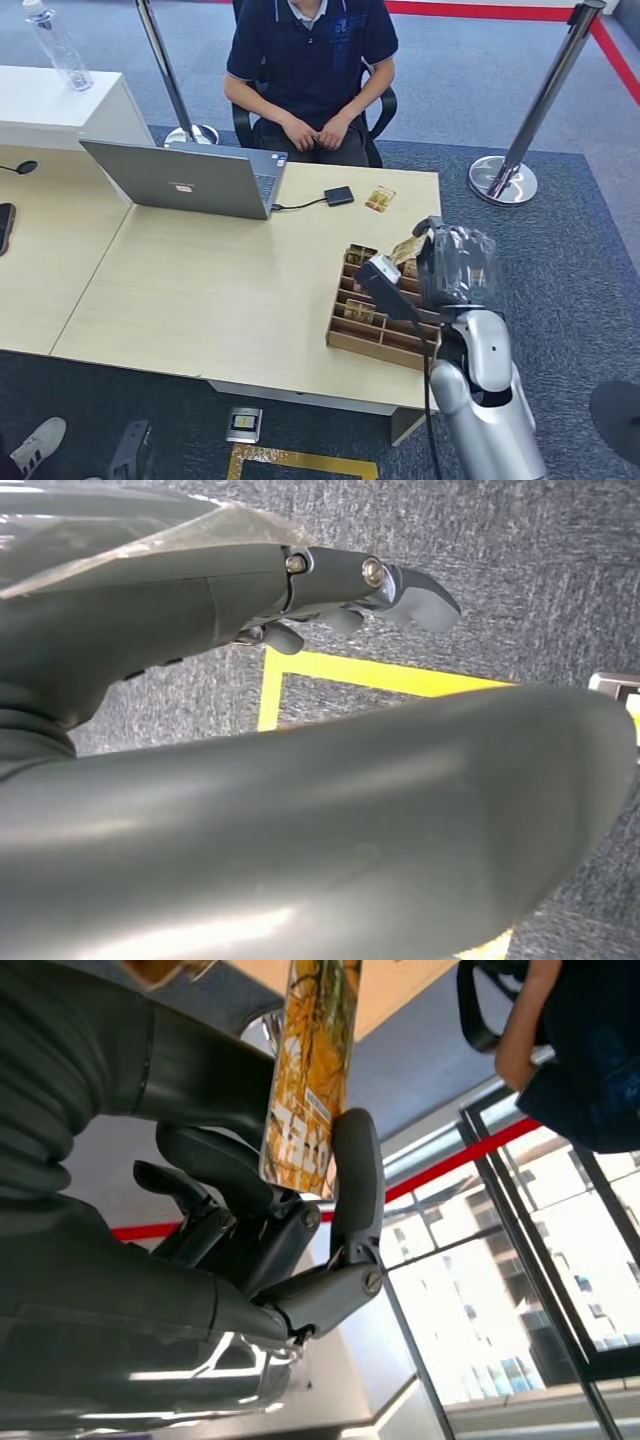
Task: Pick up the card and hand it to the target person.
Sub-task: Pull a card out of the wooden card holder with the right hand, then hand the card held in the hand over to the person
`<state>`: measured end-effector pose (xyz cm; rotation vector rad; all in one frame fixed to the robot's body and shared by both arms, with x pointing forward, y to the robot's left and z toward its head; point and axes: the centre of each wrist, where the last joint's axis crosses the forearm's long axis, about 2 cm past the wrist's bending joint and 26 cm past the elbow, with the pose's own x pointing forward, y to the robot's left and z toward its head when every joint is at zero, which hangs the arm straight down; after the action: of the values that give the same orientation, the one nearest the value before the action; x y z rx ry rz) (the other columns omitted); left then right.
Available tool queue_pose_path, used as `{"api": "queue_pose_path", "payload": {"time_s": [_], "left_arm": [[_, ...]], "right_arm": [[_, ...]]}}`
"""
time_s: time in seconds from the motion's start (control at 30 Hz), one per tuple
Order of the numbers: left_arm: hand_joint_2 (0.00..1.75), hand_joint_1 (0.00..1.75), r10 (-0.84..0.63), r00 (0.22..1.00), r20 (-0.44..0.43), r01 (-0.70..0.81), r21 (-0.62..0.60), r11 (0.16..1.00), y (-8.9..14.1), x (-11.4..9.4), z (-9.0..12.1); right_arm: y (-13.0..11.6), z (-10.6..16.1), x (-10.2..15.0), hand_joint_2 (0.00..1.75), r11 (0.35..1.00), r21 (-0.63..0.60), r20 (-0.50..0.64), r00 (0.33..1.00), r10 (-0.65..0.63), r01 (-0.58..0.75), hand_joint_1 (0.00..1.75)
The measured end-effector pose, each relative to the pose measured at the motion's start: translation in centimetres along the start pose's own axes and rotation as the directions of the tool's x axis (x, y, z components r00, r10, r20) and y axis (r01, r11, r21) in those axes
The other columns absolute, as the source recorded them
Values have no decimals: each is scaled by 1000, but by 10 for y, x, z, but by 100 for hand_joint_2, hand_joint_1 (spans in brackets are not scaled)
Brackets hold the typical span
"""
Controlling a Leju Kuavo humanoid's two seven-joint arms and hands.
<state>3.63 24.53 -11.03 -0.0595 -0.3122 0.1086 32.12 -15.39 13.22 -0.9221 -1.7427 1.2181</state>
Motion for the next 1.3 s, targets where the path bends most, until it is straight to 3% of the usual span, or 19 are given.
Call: {"api": "queue_pose_path", "payload": {"time_s": [0.27,0.5,0.83,1.3], "left_arm": [[0,0,-38,999,-10,38,-17,999,-4,2,0],[0,0,-66,998,-14,65,-29,997,-4,3,-1],[0,0,-95,995,-25,94,-36,995,-4,4,-1],[0,0,-111,994,-24,110,-39,993,-4,5,-1]], "right_arm": [[-21,-81,12,175,999,-32,-54,998,-23,21,175],[-37,-115,5,175,1000,11,-172,985,27,-25,175],[-47,-130,-11,175,988,126,-328,937,122,-84,175],[-45,-130,-16,175,982,165,-349,926,143,-89,175]]}}
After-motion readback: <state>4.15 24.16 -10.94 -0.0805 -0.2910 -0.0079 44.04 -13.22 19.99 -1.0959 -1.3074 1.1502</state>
